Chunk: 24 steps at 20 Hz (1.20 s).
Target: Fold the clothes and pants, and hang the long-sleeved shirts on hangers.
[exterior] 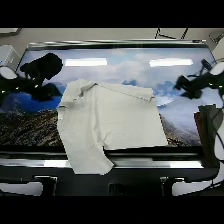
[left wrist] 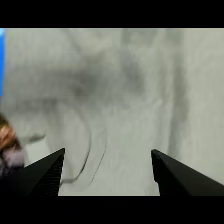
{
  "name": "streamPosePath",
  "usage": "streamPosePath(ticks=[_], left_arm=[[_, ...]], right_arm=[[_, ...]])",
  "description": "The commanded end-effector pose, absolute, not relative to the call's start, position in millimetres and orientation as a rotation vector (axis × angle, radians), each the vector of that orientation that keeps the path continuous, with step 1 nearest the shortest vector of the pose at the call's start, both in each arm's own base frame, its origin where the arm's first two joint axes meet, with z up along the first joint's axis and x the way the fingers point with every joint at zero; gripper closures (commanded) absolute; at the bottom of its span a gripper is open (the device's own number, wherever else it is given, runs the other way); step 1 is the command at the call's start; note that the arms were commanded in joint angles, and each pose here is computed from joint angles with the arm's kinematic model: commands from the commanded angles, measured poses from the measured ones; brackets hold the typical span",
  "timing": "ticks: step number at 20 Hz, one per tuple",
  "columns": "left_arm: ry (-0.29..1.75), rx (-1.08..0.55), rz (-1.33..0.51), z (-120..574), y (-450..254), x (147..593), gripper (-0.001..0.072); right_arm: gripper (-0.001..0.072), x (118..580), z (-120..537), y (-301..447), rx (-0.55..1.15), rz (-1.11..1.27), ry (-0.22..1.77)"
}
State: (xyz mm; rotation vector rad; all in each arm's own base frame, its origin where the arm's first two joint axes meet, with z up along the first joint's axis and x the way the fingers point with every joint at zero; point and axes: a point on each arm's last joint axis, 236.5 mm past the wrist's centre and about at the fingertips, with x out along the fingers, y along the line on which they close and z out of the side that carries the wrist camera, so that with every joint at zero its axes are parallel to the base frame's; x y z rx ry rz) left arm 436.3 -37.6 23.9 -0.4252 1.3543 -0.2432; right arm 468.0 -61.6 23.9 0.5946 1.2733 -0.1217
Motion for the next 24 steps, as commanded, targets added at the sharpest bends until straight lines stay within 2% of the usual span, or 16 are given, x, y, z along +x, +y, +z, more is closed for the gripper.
streamPosePath(ticks=[1,5,9,11,13,16,18,20,21,24], left_arm=[[1.661,-0.573,-0.169,0,-10,327,0.012],[1.692,-0.682,-0.168,-68,-50,224,0.0122],[1.731,-0.801,-0.241,-96,-87,174,0.0123],[1.734,-0.837,-0.241,-101,-94,168,0.0124],[1.707,-0.856,-0.24,-104,-100,173,0.022],[1.668,-0.847,-0.22,-108,-108,184,0.0221],[1.676,-0.819,-0.225,-110,-115,183,0.0375],[1.694,-0.797,-0.251,-109,-120,178,0.0639],[1.695,-0.789,-0.264,-108,-121,177,0.0676],[1.661,-0.766,-0.284,-103,-118,181,0.0683]], right_arm=[[0.0158,355,1,-101,0.67,-0.122,1.647],[0.0156,304,-39,-75,0.705,-0.067,1.74],[0.0157,285,-48,-63,0.715,-0.029,1.794],[0.0158,286,-46,-61,0.719,-0.025,1.789],[0.0158,286,-45,-61,0.719,-0.025,1.783],[0.0158,286,-46,-61,0.719,-0.027,1.781],[0.0158,284,-50,-61,0.721,-0.031,1.785],[0.0157,276,-62,-58,0.735,-0.051,1.804],[0.0152,269,-70,-54,0.749,-0.053,1.82],[0.0146,252,-94,-32,0.806,-0.004,1.842]])
